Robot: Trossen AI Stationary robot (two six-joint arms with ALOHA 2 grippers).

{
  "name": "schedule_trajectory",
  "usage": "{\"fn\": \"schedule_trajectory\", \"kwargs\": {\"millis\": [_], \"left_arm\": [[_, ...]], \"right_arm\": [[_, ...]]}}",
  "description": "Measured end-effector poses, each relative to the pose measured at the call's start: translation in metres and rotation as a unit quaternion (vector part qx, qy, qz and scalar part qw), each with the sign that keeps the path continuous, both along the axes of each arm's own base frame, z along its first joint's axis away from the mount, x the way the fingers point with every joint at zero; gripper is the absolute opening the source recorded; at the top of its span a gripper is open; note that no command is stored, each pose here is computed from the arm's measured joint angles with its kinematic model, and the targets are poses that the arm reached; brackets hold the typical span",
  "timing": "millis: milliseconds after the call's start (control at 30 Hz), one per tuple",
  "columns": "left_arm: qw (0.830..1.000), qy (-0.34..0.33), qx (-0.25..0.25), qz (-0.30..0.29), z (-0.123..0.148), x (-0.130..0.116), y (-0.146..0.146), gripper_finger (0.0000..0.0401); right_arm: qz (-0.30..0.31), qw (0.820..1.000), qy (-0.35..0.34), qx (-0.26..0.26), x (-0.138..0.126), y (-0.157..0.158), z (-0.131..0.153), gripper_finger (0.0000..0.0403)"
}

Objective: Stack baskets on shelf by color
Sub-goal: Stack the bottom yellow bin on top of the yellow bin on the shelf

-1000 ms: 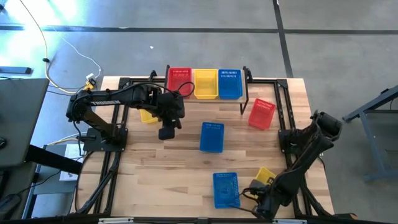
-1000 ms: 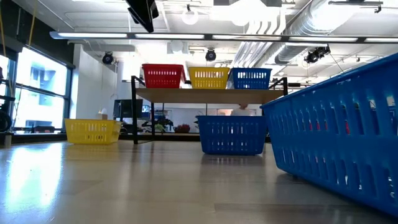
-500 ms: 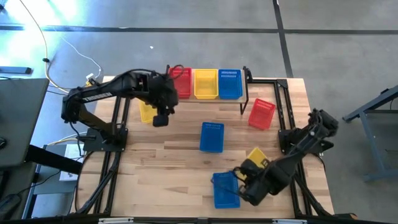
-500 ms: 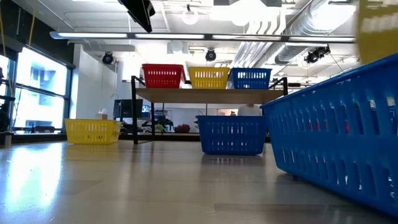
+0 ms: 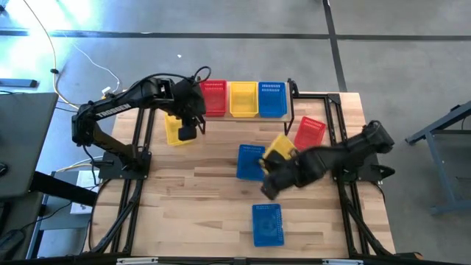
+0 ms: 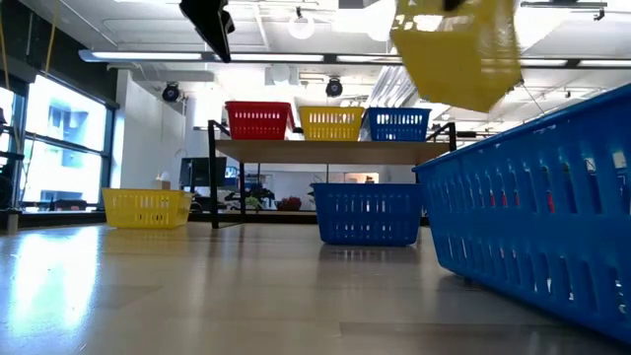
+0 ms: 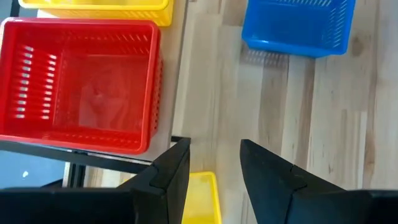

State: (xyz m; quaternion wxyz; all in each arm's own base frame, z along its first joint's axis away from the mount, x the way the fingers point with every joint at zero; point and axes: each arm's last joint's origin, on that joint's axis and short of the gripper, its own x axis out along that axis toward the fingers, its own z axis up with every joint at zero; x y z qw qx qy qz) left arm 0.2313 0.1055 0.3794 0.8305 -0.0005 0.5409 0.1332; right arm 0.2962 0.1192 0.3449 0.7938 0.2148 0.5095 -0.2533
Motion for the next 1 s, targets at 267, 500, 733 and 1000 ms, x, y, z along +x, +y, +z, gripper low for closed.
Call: {"fn": "schedule_trajectory", "kwargs": {"millis": [267,500,733,1000], "left_arm": [[1.0,0.019,-0.005,0.004,-0.002,-0.006,0.004,0.0131],[1.0,0.017,-0.009,0.023,-0.002,-0.008,0.009,0.0131],[0.997,0.008,-0.024,0.068,-0.002,-0.009,0.011,0.0131],[0.994,-0.002,-0.04,0.106,-0.002,-0.009,0.011,0.0131]], "right_arm": [[0.052,0.995,-0.026,-0.083,0.017,-0.055,0.031,0.0],[0.105,0.98,-0.022,-0.165,0.023,-0.102,0.053,0.0],[0.172,0.956,-0.02,-0.237,0.031,-0.149,0.064,0.0],[0.225,0.93,-0.048,-0.286,0.038,-0.192,0.072,0.0]]}}
